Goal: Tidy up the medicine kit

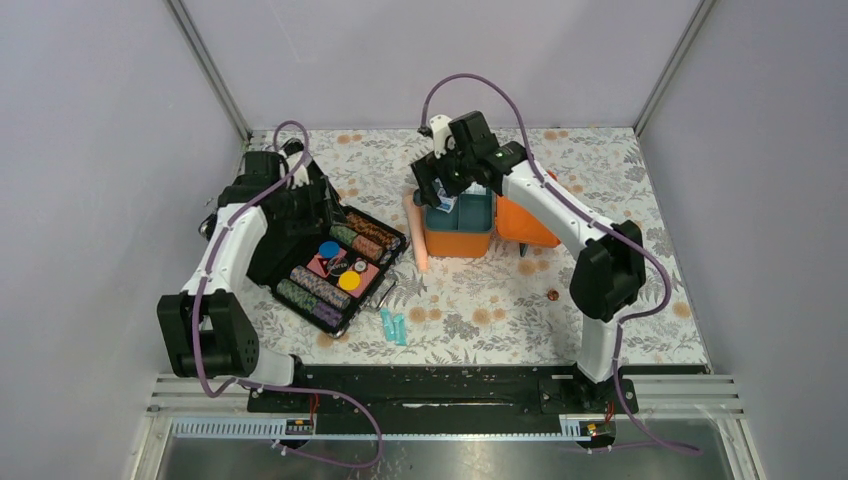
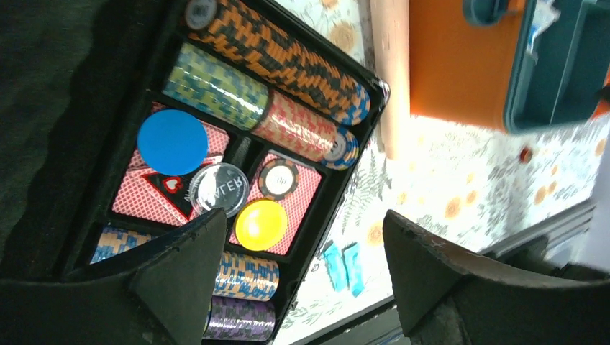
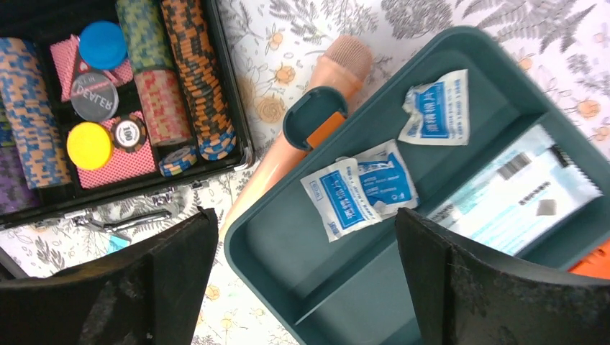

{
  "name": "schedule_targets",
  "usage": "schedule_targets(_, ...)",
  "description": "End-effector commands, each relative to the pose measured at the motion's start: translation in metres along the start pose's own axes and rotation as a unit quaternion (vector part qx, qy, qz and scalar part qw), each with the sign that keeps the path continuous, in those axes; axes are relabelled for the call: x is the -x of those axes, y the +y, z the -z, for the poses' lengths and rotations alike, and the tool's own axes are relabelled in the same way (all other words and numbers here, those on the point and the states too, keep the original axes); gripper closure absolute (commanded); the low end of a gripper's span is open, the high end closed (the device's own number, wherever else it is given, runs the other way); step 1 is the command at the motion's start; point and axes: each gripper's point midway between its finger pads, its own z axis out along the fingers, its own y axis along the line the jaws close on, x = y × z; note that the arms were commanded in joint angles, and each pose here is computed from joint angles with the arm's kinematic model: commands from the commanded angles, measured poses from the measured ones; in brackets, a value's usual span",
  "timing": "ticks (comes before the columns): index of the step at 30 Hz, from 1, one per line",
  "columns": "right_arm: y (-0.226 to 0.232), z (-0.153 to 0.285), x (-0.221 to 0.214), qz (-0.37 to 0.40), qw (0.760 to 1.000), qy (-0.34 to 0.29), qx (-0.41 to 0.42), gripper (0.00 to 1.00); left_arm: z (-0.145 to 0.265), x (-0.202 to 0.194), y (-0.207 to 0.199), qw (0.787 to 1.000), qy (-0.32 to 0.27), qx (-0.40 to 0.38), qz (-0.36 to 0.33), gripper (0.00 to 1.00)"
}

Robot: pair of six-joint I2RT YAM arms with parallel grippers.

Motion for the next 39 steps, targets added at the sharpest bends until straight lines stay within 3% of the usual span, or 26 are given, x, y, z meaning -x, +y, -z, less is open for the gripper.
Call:
schedule_targets(1, 0.000, 0.051, 0.051, 0.002, 0.997, -0.083, 0.001, 0.00, 0.007, -0.010, -0.026, 0.994, 0.010, -0.023, -0.106, 0.21)
schedule_targets(4, -0.007, 0.064, 0.050, 0.006, 0.995, -0.095, -0.015, 0.00, 0.002, -0.032, -0.050, 0.976, 0.036, -0.066, -0.204, 0.21)
schedule_targets(8, -0.009, 0.082, 0.045, 0.014, 0.994, -0.108, -0.025, 0.00, -0.005, -0.066, -0.071, 0.936, 0.064, -0.119, -0.324, 0.22)
schedule_targets(16, -0.002, 0.153, 0.023, 0.031, 0.991, -0.126, -0.015, 0.05, -0.012, -0.131, -0.087, 0.858, 0.118, -0.182, -0.466, 0.26)
schedule_targets(24, 0.002, 0.200, -0.029, 0.053, 0.989, -0.123, -0.056, 0.10, -0.013, -0.200, -0.083, 0.751, 0.154, -0.207, -0.607, 0.28)
schedule_targets(27, 0.001, 0.200, -0.036, 0.033, 0.988, -0.136, -0.067, 0.12, -0.014, -0.216, -0.080, 0.683, 0.158, -0.215, -0.680, 0.31)
schedule_targets(34, -0.010, 0.206, -0.016, 0.038, 0.976, -0.191, -0.097, 0.14, -0.040, -0.205, -0.082, 0.563, 0.162, -0.223, -0.779, 0.43)
schedule_targets(35, -0.014, 0.206, -0.014, 0.033, 0.975, -0.195, -0.105, 0.15, -0.046, -0.202, -0.080, 0.550, 0.170, -0.219, -0.788, 0.45)
schedule_targets(39, -0.018, 0.204, -0.007, 0.002, 0.972, -0.208, -0.107, 0.17, -0.065, -0.199, -0.084, 0.535, 0.194, -0.217, -0.793, 0.48)
